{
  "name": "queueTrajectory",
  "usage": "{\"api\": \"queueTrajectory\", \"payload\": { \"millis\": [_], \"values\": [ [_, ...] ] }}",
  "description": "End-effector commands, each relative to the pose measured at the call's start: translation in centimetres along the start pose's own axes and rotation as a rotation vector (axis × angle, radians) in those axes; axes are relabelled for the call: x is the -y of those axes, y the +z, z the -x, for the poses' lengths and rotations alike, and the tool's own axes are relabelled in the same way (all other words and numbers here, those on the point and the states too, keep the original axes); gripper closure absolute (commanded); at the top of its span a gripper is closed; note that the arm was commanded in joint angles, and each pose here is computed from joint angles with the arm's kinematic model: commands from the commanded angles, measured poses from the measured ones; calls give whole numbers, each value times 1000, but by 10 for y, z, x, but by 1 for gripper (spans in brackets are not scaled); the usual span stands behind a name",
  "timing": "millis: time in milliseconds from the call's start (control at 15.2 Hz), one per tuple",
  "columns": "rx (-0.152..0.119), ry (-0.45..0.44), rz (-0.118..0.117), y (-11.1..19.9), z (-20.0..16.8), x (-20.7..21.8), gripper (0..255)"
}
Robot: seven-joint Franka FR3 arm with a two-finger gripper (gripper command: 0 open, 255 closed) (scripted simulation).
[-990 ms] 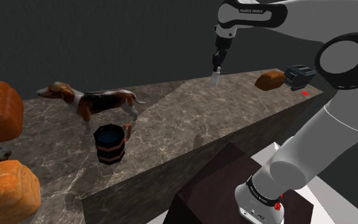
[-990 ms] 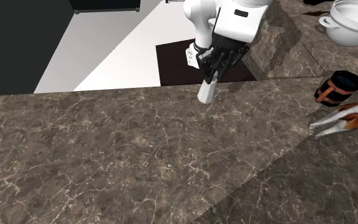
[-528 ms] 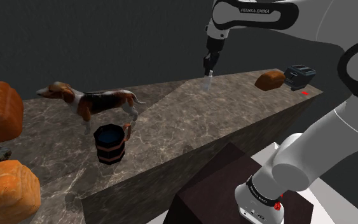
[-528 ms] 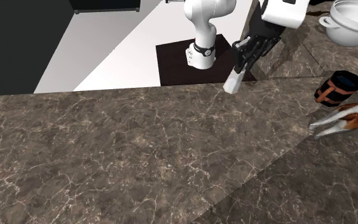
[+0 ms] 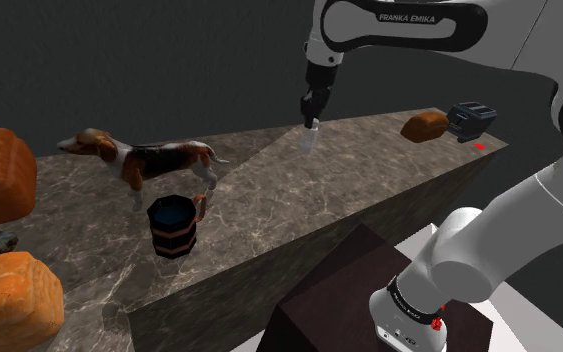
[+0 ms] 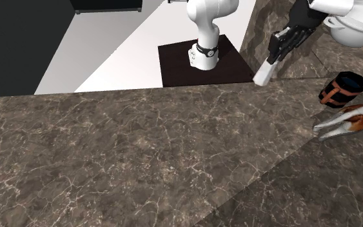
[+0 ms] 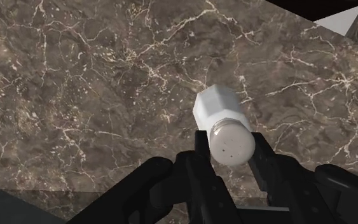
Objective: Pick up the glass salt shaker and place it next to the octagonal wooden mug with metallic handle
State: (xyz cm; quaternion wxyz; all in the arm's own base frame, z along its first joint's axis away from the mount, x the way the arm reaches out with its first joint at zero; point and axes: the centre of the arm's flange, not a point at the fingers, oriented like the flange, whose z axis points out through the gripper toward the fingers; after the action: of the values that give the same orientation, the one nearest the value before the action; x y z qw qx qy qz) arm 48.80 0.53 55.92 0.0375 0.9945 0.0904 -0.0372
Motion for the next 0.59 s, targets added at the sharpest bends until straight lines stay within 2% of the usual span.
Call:
{"api": "queueTrajectory", "payload": {
  "millis": [0, 528],
  "values": [
    [0, 1, 0, -2, -3, 25, 255],
    [0, 1, 0, -9, -9, 130, 255]
  ]
}}
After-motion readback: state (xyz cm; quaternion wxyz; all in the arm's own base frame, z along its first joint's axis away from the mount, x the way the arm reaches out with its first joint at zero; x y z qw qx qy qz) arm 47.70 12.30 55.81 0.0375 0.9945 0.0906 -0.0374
